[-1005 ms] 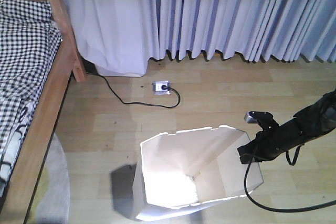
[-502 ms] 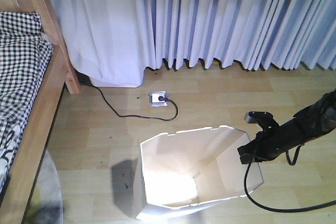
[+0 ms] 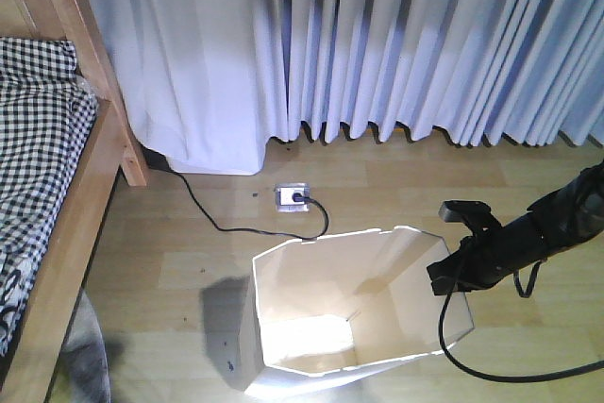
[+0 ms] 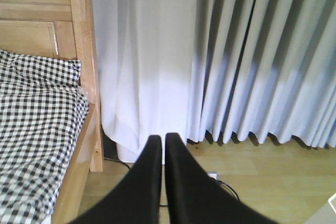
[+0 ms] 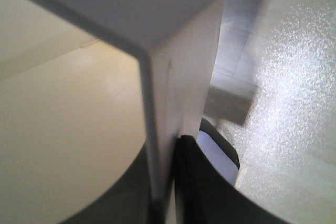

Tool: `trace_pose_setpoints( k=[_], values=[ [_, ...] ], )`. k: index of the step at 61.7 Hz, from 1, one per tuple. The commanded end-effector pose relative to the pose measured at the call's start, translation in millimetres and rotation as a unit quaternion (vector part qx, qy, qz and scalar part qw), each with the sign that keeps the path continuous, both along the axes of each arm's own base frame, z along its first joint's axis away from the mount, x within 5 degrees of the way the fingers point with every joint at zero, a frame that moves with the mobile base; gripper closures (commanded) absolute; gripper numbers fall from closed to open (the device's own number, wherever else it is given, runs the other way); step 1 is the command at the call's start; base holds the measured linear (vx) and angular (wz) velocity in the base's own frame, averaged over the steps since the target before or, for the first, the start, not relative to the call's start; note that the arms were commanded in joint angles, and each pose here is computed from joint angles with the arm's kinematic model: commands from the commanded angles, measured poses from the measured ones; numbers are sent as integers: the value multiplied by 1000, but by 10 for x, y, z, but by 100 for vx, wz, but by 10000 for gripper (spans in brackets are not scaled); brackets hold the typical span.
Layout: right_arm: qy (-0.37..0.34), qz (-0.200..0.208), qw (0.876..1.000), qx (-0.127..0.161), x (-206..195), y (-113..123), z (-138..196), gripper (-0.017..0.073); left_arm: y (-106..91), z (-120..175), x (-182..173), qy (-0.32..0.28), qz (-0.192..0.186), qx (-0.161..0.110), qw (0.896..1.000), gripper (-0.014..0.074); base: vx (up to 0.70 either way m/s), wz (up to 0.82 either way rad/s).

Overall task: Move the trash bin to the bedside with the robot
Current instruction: 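Drive toward the curtains beside the bed end carrying the bin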

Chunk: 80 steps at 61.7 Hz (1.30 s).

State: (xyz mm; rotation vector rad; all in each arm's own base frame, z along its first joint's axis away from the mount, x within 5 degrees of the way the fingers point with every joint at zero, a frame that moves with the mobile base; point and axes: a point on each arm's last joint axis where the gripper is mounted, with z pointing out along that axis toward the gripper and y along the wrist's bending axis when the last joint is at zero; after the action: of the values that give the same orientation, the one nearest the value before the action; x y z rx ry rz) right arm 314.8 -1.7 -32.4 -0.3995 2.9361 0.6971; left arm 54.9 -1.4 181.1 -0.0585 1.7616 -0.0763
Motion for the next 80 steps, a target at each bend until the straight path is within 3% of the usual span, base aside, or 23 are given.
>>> trace_pose_setpoints(
  k=[1, 80],
  values=[
    [-11, 1, 996, 93, 84, 127, 332, 564, -2, 7, 6, -32, -1, -5, 999, 599, 16, 5],
    [-11, 1, 996, 93, 84, 127, 332, 564, -2, 7, 6, -32, -1, -5, 999, 599, 13, 2]
  ],
)
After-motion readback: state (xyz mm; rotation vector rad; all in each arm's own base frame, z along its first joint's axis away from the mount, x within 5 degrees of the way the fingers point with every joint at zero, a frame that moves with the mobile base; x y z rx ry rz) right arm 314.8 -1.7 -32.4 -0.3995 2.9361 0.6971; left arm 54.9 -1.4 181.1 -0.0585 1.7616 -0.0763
